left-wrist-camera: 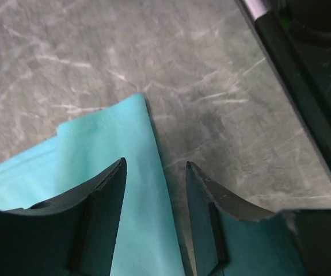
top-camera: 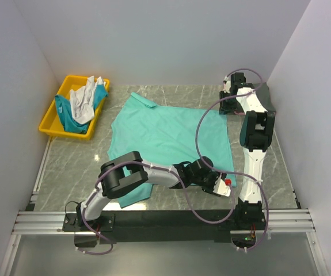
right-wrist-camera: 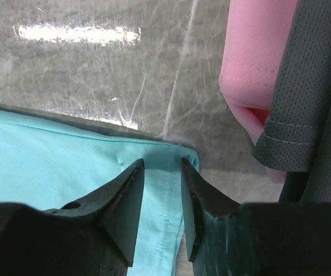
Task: Fold and stack the t-shirts
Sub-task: Flatten the tshirt out
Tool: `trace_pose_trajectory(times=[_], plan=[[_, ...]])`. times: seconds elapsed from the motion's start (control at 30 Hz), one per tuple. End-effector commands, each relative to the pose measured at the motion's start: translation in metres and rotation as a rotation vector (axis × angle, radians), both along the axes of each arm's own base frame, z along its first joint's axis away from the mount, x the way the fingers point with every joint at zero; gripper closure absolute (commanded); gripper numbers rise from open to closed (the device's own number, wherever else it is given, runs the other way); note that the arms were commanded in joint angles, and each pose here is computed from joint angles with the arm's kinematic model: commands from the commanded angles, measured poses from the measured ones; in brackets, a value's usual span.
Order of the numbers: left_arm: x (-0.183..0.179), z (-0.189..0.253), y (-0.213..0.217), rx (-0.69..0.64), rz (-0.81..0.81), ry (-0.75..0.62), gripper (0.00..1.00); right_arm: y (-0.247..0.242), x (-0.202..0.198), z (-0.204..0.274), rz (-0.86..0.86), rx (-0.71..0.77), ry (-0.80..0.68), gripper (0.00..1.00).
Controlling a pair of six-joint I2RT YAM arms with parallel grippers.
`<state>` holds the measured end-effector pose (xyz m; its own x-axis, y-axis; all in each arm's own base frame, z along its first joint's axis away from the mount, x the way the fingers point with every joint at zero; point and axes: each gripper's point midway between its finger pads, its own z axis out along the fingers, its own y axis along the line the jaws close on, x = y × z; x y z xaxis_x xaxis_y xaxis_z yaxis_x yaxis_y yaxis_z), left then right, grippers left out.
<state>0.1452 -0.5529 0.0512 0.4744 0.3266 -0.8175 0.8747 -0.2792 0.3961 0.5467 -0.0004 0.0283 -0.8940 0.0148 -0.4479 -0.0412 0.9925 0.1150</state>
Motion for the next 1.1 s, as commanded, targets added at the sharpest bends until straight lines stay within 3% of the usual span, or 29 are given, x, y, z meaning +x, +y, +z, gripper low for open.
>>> trace_pose_trajectory(times=[0.0,0.13,0.23,0.27,0.37,0.4,0.47,0.6,0.93,1.03,1.07], plan=[[0.005,0.002,-0.009,0.008,0.007,-0.012,0.49,-0.004,0.006,0.017,-0.003,0.001,-0.033,0.60],[0.004,-0.017,-0.001,0.062,0.002,-0.015,0.53,-0.009,0.009,0.010,-0.013,-0.023,-0.027,0.60],[0.002,-0.025,0.003,0.096,-0.002,-0.009,0.60,-0.013,0.010,0.001,-0.028,-0.044,-0.011,0.68],[0.003,-0.025,0.002,0.098,0.003,-0.005,0.66,-0.013,0.008,-0.001,-0.033,-0.041,-0.001,0.76],[0.002,-0.029,0.005,0.131,0.004,0.005,0.79,-0.013,0.009,-0.005,-0.044,-0.040,0.008,0.85],[0.000,-0.030,0.008,0.141,-0.007,0.012,0.88,-0.014,0.011,-0.003,-0.048,-0.044,0.002,0.86],[-0.004,-0.031,0.012,0.153,-0.020,0.021,0.95,-0.013,0.010,-0.007,-0.047,-0.045,0.016,0.87],[-0.018,-0.025,0.017,0.161,-0.061,0.054,0.99,-0.014,0.010,-0.010,-0.051,-0.046,0.019,0.87],[-0.038,-0.024,0.029,0.192,-0.124,0.114,0.99,-0.009,0.008,-0.007,-0.022,-0.029,0.014,0.87],[-0.030,-0.007,0.027,0.154,-0.082,0.143,0.76,-0.006,0.007,-0.001,-0.005,-0.019,0.001,0.87],[-0.027,-0.002,0.028,0.147,-0.072,0.155,0.61,-0.007,0.005,-0.001,-0.005,-0.018,0.004,0.88]])
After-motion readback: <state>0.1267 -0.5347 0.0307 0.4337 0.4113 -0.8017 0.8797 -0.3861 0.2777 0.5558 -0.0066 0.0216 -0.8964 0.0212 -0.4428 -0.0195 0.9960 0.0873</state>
